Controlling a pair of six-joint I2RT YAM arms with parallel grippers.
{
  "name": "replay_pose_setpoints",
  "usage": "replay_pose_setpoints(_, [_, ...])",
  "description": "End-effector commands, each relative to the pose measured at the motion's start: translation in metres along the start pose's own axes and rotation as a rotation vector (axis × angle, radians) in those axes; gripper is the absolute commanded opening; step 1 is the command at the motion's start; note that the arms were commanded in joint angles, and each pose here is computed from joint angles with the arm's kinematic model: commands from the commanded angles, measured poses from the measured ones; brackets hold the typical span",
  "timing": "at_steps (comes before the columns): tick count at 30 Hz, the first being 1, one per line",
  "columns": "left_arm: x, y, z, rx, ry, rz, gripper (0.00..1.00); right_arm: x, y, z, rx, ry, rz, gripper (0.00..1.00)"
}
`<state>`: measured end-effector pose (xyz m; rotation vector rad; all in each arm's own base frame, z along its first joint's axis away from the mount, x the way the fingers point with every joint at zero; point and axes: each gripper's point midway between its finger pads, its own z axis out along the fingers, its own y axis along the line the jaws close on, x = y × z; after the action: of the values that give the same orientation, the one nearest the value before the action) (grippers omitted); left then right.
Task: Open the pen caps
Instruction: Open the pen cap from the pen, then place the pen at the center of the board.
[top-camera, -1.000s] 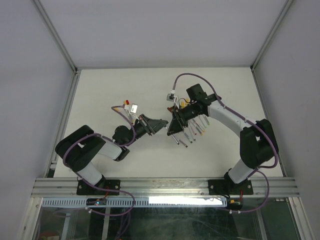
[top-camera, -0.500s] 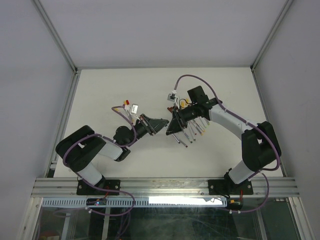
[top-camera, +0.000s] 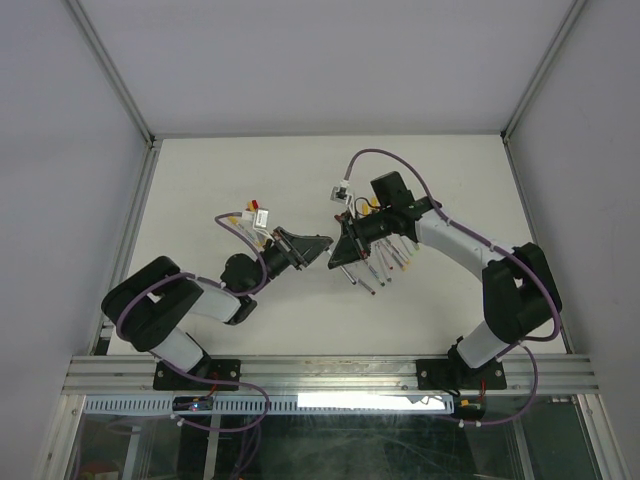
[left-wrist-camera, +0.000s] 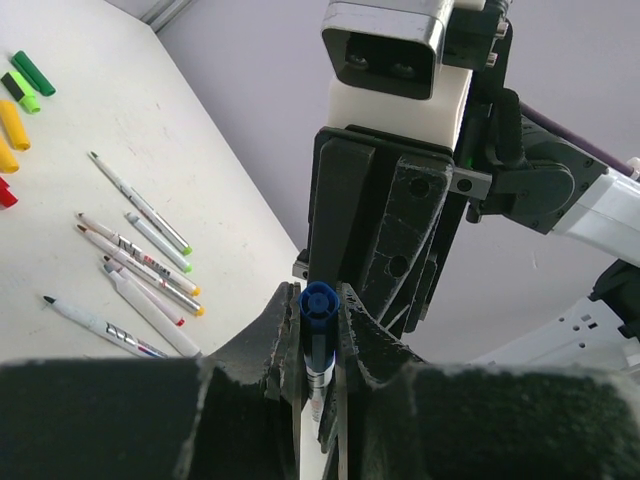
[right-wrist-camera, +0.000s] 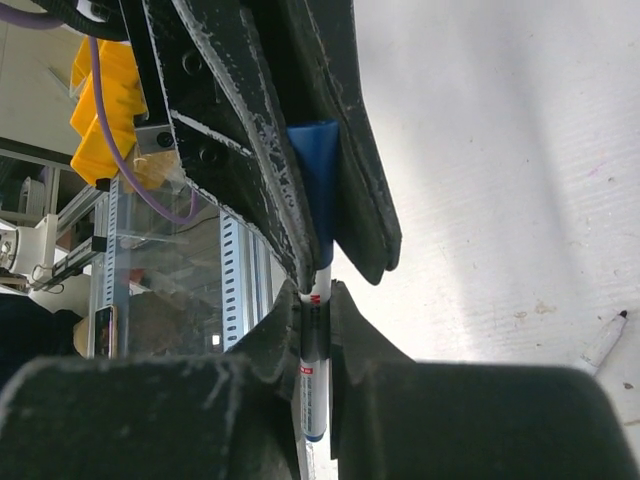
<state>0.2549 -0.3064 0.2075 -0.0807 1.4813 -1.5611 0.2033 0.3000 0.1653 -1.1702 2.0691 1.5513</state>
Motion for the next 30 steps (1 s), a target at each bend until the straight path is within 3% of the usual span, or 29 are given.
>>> replay_pose_setpoints(1, [-0.07, -0.064, -0.01, 0.233, -0.265, 0.093, 0.0, -0.014, 0.016, -0.003, -0.035, -0.017, -0.023, 0.0])
replay_pose_setpoints(8, [-0.104, -0.057, -0.02, 0.195, -0.352, 0.126, 0.0, -0.007, 0.017, 0.0, -0.067, 0.014, 0.0, 0.0])
replay_pose_setpoints(17, [-0.178, -0.051, -0.026, 0.137, -0.515, 0.204, 0.0, 0.007, 0.006, 0.017, -0.017, 0.081, 0.009, 0.0])
replay_pose_setpoints(25, [-0.15, -0.008, -0.037, -0.102, -0.373, 0.163, 0.0, 0.03, -0.058, 0.022, 0.392, 0.193, 0.032, 0.0])
replay_pose_setpoints(30, [-0.134, 0.026, -0.055, -0.282, -0.326, 0.109, 0.0, 0.052, -0.076, 0.036, 0.506, 0.319, 0.009, 0.0])
